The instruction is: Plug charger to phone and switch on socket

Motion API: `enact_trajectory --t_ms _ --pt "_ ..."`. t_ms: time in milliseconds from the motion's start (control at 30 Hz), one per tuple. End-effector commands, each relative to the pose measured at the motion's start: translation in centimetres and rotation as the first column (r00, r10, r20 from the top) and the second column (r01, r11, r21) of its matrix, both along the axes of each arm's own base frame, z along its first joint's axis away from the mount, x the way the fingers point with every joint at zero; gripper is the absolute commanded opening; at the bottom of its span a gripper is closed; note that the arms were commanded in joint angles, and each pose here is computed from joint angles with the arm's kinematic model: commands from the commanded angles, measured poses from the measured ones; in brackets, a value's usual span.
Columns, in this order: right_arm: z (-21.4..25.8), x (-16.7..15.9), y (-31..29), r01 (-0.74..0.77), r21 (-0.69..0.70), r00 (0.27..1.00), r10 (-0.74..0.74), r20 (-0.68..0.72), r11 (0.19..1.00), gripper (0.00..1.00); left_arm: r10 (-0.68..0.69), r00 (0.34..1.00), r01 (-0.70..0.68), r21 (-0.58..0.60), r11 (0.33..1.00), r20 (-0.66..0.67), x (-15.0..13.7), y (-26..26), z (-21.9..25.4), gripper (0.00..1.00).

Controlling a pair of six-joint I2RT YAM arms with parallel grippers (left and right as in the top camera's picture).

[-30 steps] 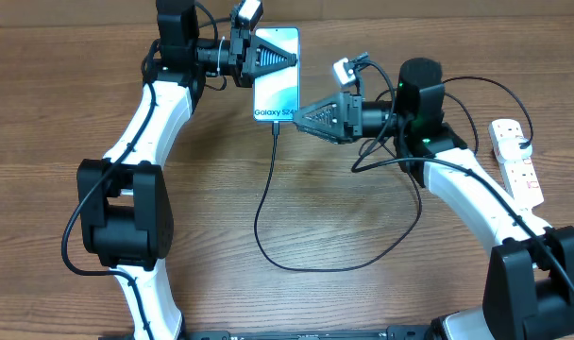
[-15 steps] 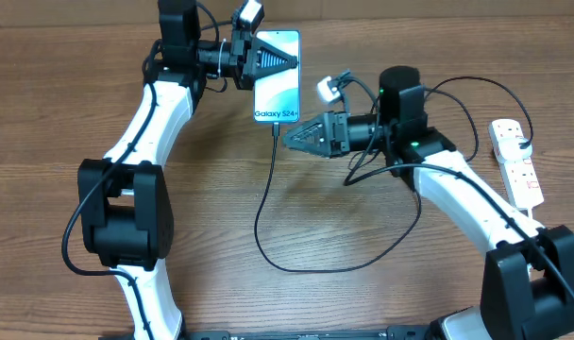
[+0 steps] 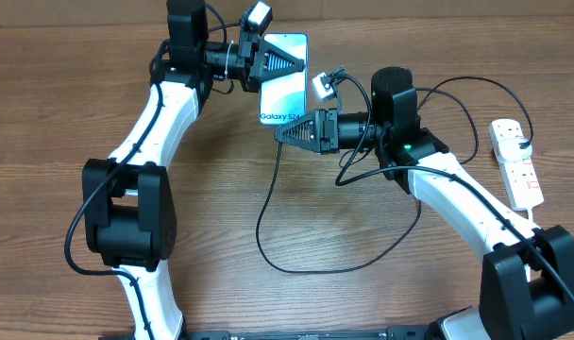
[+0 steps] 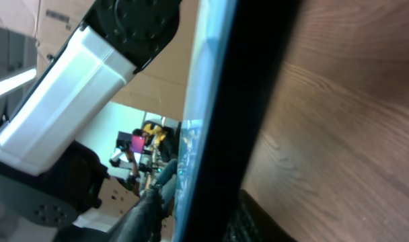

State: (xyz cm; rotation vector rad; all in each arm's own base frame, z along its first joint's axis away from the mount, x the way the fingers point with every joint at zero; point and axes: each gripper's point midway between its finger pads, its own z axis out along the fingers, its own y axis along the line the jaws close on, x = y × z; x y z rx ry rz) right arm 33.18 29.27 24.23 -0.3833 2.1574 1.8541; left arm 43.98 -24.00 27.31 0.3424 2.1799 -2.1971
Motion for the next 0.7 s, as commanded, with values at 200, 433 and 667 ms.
enact_trajectory --t_ms 200,433,667 --pt "0.5 0.6 0.0 0.030 -0.001 0.999 -0.030 0.021 1.000 0.04 -0.029 0.999 0.029 -0.012 0.999 0.037 -0.8 -0.1 1.2 0.04" --pt "1.0 1.8 -0.1 0.089 0.004 0.995 -0.089 0.038 0.996 0.04 -0.029 0.999 0.030 -0.012 0.999 0.033 -0.8 -0.1 1.2 0.04" --pt "1.1 2.7 -0.2 0.139 0.001 0.989 -0.139 0.048 0.990 0.04 -0.029 0.999 0.030 -0.010 1.000 0.021 -0.8 -0.1 1.2 0.04"
